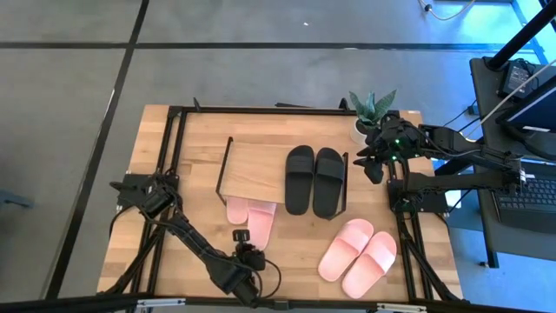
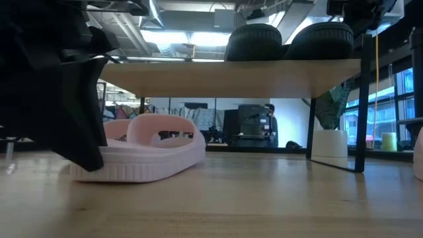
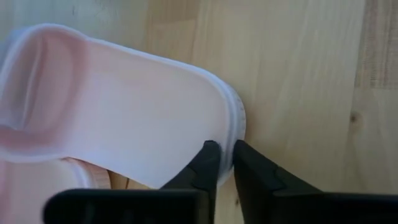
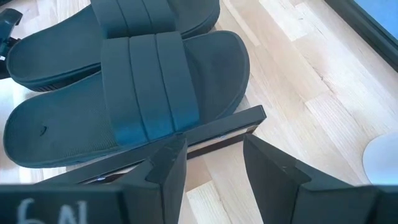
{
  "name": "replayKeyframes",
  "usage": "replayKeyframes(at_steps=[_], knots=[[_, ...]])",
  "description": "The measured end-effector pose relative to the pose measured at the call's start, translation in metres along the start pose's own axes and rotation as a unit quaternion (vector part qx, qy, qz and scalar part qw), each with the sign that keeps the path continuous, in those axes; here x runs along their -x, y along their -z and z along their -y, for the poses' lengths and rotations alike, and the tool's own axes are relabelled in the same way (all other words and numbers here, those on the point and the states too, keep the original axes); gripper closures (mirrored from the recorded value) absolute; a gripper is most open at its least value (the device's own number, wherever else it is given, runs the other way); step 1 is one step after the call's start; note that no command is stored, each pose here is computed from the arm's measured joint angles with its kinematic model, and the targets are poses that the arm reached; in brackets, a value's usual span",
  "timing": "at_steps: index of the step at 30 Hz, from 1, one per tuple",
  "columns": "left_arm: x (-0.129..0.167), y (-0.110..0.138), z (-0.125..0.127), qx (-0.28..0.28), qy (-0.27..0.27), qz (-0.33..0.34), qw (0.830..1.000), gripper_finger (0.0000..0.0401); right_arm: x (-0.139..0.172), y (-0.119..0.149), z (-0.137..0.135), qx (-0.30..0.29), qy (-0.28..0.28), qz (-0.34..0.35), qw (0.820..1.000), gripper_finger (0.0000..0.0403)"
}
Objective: Pick and place slides into the shelf
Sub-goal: Put the left pink slides under the shelf
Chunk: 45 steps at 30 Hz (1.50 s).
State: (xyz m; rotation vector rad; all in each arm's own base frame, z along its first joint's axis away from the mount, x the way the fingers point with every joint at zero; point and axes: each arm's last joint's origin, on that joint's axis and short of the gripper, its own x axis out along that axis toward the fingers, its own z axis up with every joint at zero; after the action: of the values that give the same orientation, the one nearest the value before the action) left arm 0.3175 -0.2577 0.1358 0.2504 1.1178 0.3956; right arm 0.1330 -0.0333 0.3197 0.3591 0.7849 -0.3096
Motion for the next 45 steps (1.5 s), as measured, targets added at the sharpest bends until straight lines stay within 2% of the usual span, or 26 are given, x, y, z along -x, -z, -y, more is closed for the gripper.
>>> replayKeyframes(at_steps=[4,21,31,39,45], knots=[[-0.001,-0.001,-0.001,0.002,0.0,-0.001,1.0,0.0393,0.0,0.0,0.0,0.001,0.0,0.0,1.0,0.0243],[-0.01,-0.011,-0.013,0.014,-0.021,-0.008,1.0,0.0399,0.0,0.0,0.0,0.014,0.0,0.0,1.0,0.0243],[-0.015,-0.018,-0.016,-0.005,-0.024,0.011,1.0,0.04,0.0,0.0,0.001,0.018,0.012,0.003,1.0,0.0243],[-0.015,-0.018,-0.015,-0.076,-0.021,0.005,0.997,0.0401,0.0,0.0,0.001,0.027,0.013,0.003,1.0,0.0243],[-0.016,-0.019,-0.017,-0.079,-0.037,0.016,0.996,0.0401,0.0,0.0,0.001,0.026,0.013,0.003,1.0,0.0243]])
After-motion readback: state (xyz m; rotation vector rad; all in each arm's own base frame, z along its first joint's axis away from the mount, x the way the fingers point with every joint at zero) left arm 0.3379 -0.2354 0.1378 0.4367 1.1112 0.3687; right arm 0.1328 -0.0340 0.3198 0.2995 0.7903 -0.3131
